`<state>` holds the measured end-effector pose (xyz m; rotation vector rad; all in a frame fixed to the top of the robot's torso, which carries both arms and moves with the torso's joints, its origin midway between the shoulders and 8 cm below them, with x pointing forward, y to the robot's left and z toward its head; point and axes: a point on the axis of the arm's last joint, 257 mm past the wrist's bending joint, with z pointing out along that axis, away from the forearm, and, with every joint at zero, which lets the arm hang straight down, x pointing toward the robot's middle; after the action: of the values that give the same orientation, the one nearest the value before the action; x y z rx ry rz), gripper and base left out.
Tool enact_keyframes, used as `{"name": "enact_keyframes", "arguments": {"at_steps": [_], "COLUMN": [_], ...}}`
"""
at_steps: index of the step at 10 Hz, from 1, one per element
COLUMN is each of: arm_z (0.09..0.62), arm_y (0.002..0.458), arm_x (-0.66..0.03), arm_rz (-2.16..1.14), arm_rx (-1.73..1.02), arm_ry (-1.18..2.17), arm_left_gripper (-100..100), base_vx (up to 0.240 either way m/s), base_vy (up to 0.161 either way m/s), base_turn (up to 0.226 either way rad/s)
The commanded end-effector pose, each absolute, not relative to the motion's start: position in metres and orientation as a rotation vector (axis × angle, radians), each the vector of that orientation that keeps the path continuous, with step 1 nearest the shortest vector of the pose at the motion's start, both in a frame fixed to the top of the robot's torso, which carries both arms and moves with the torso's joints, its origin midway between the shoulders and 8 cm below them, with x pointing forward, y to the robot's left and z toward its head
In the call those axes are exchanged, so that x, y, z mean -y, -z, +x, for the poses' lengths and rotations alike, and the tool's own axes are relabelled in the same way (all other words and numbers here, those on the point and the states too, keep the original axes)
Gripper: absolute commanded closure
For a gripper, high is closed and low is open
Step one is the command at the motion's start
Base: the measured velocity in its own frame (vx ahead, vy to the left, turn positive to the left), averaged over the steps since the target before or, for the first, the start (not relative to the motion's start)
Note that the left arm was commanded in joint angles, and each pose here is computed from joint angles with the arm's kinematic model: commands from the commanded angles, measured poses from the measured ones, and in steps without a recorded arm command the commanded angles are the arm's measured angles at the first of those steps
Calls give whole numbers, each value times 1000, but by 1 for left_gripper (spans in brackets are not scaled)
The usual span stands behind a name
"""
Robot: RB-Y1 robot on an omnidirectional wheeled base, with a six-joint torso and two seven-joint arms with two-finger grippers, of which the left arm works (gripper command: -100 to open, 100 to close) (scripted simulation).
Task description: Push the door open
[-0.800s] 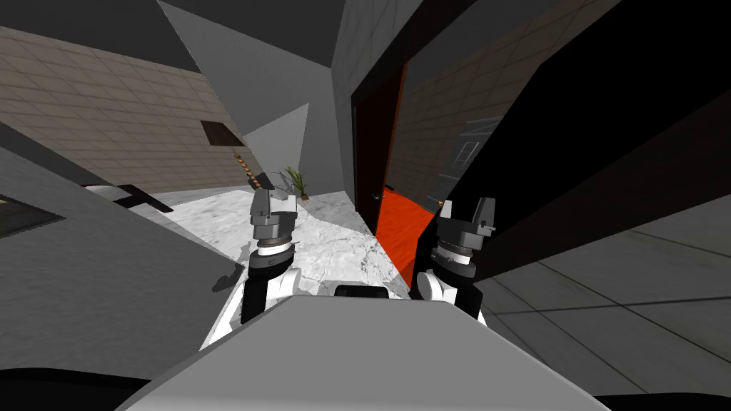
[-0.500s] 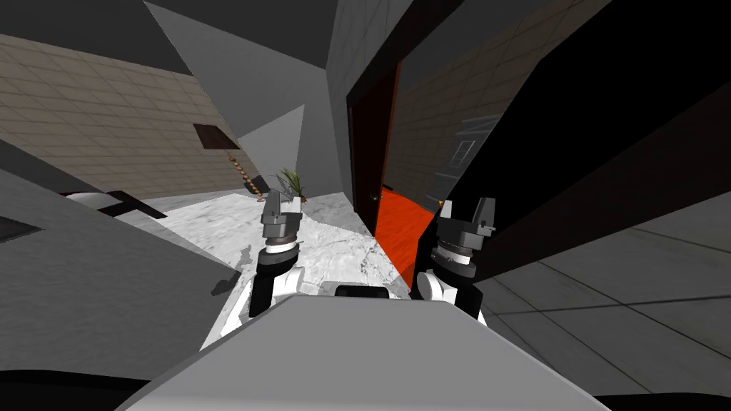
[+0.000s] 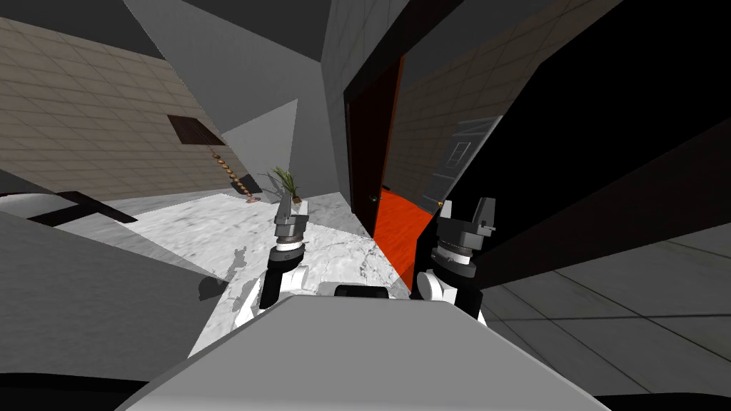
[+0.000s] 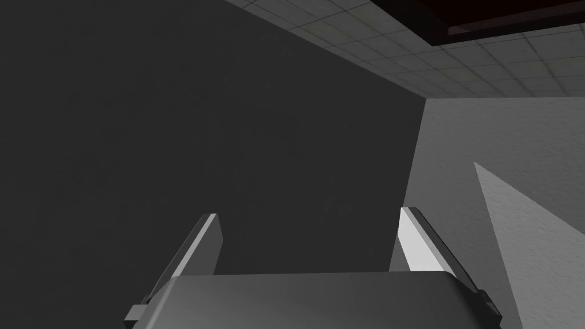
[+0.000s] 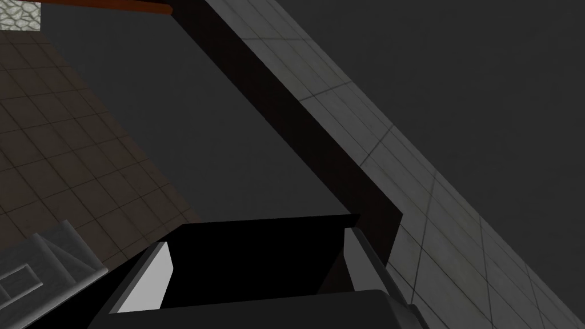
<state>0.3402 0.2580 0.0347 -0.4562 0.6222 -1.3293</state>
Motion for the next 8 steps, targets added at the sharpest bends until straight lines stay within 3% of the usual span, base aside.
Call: {"name": "enact_keyframes", "arguments": {"at_steps": [1,8], "arm_z": [348,379], "arm_y": [-25,18], "arm_x": [-255,-243], "arm_rz": [-472,-538], "arm_rx": [-636,-698], "arm_ry": [1343,1397], "arm_left_gripper": [-100,-100], "base_vx": [101,83], "base_vy": [41,36], "base_turn": [-105,-82]}}
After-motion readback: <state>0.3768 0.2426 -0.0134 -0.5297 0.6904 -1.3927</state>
